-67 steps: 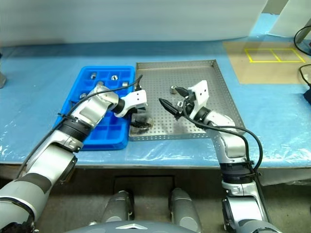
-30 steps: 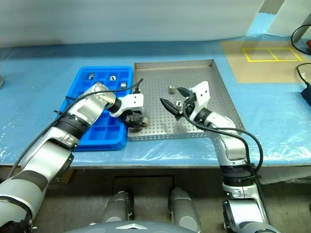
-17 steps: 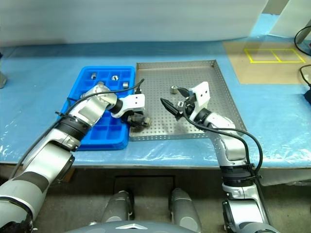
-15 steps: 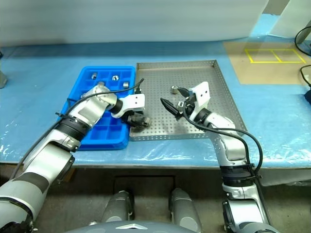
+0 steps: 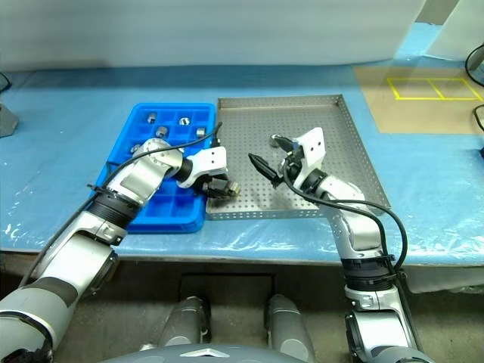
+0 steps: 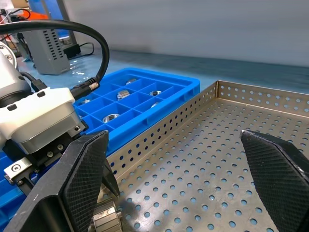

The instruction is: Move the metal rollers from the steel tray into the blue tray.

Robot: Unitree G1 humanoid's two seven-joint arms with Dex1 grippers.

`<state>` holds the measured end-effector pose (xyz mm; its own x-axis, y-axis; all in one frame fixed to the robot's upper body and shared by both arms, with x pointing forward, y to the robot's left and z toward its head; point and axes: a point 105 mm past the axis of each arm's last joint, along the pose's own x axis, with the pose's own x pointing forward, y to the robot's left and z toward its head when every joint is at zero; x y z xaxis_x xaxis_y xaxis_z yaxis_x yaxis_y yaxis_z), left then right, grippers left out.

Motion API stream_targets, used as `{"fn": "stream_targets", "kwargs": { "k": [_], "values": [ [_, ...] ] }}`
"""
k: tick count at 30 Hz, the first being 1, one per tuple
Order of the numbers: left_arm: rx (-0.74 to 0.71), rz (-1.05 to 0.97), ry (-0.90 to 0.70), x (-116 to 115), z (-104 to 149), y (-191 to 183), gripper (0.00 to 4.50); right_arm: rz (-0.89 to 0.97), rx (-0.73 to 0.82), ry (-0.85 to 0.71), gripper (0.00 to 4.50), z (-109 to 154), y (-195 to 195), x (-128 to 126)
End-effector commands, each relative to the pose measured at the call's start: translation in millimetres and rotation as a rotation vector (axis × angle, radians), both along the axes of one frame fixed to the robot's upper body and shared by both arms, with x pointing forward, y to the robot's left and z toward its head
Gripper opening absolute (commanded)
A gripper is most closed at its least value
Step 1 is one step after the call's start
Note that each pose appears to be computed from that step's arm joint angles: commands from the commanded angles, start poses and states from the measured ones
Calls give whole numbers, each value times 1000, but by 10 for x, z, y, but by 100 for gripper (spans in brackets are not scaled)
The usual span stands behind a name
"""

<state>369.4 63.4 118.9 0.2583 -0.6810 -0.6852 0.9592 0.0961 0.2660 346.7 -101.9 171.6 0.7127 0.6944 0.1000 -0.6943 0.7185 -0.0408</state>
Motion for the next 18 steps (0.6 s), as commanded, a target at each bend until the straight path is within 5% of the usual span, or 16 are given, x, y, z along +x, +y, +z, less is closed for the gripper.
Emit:
{"fn": "stream_targets", "kwargs": {
  "k": [1,9,18],
  "values": [
    [-35,-25,35,-63,-34,-71,264,17,9,-55,450,122,32,-43],
    [-52,-29,-63,-4,-106,-109,264,18,10,-55,450,121,43,-52],
    [-70,-106,-114,85,288,-157,264,10,14,-50,450,100,35,-79]
  ]
}}
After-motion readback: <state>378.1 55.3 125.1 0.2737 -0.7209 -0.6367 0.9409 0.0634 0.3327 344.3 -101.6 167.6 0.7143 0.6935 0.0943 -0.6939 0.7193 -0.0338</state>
